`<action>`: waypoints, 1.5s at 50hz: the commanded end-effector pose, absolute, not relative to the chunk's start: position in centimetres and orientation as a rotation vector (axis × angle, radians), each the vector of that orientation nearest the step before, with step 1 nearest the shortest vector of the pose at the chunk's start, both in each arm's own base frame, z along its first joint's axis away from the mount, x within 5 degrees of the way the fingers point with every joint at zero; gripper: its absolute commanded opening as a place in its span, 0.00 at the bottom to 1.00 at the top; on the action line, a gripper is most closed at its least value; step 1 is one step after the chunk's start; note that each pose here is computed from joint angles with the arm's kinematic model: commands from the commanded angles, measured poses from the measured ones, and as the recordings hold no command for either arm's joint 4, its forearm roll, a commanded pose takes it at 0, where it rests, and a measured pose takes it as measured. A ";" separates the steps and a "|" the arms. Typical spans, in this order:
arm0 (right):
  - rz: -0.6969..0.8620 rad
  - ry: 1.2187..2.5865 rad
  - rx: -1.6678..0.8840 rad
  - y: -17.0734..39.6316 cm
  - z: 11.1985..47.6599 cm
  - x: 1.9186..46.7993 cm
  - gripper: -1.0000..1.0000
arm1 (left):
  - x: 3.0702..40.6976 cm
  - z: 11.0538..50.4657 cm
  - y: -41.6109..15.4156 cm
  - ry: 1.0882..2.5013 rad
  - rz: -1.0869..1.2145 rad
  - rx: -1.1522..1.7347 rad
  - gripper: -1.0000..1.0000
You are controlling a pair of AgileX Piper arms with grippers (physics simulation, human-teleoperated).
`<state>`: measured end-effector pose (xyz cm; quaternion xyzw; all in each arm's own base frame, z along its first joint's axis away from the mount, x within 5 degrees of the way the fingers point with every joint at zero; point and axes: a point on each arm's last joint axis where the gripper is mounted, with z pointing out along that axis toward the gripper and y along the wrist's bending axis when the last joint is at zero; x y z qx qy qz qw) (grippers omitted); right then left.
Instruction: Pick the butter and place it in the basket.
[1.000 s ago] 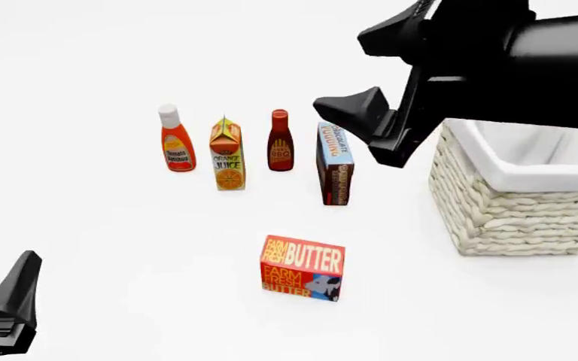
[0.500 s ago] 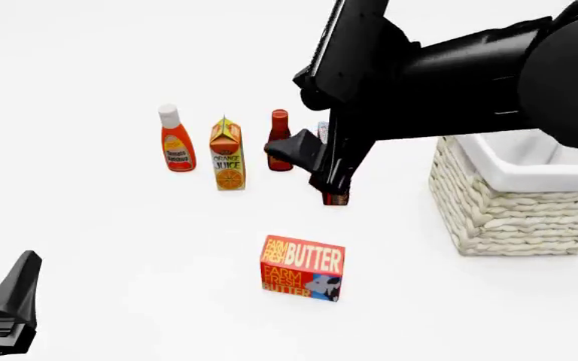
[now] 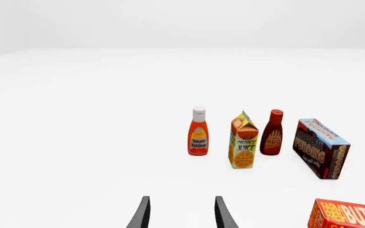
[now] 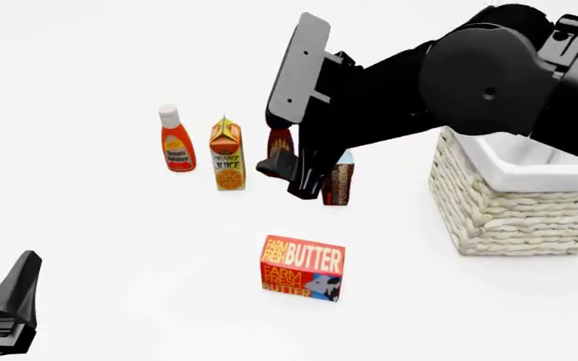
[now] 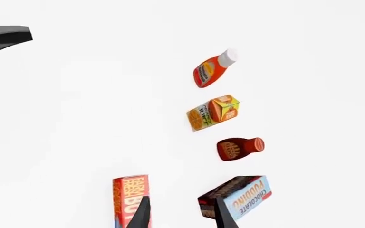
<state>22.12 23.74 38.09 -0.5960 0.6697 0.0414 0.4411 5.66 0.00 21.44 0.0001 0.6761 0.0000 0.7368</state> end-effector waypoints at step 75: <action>0.151 1.858 -1.649 28.7 24.8 22.6 1.00 | 5.7 21.4 0.0 1.485 0.000 0.000 1.00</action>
